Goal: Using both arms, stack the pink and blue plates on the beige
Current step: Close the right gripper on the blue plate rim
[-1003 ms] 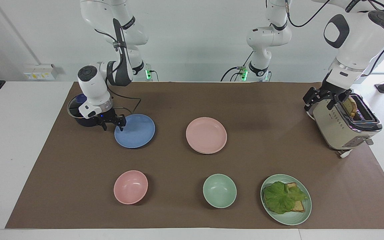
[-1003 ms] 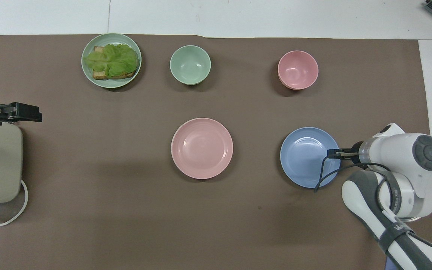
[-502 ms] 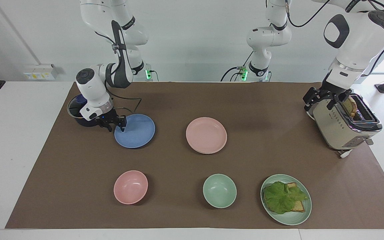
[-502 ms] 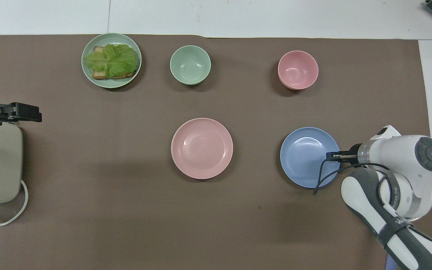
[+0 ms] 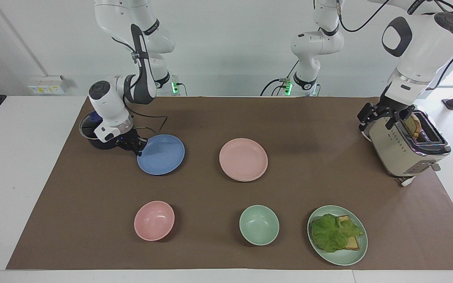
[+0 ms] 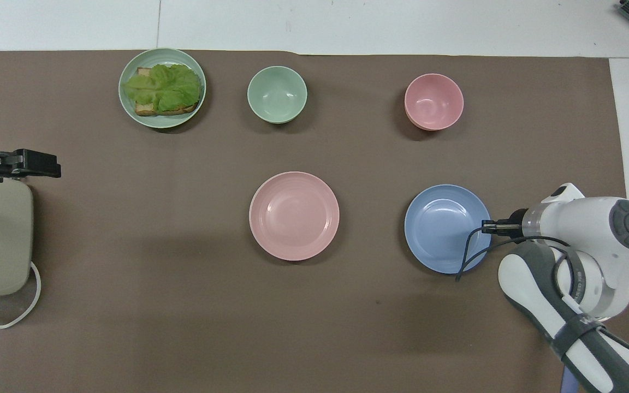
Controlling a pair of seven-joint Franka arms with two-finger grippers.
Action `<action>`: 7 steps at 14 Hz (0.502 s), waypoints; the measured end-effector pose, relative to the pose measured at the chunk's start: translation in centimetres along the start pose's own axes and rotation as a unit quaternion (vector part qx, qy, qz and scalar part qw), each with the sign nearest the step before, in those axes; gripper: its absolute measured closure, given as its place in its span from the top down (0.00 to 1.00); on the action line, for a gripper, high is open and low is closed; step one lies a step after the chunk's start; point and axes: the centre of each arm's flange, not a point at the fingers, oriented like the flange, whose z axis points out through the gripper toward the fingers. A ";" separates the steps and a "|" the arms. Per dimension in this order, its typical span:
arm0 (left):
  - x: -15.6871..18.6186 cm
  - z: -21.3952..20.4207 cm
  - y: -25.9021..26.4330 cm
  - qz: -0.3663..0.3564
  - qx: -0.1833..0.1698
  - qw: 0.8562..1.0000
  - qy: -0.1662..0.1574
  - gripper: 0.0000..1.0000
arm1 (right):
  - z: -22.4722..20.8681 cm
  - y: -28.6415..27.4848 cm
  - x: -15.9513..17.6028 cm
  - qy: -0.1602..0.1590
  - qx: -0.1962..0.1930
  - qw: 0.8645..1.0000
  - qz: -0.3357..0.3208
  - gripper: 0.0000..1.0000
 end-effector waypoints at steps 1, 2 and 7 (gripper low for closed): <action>0.0 0.0 0.0 0.000 0.000 1.000 0.000 1.00 | -0.1 0.0 0.0 0.001 0.002 1.000 0.002 0.05; 0.0 0.0 0.0 0.000 0.000 1.000 0.000 1.00 | -0.2 -0.1 0.1 0.002 0.003 1.000 0.003 0.05; 0.0 0.0 0.0 0.000 0.000 1.000 0.000 1.00 | -5.2 -1.9 2.0 -0.002 0.025 1.000 0.004 0.05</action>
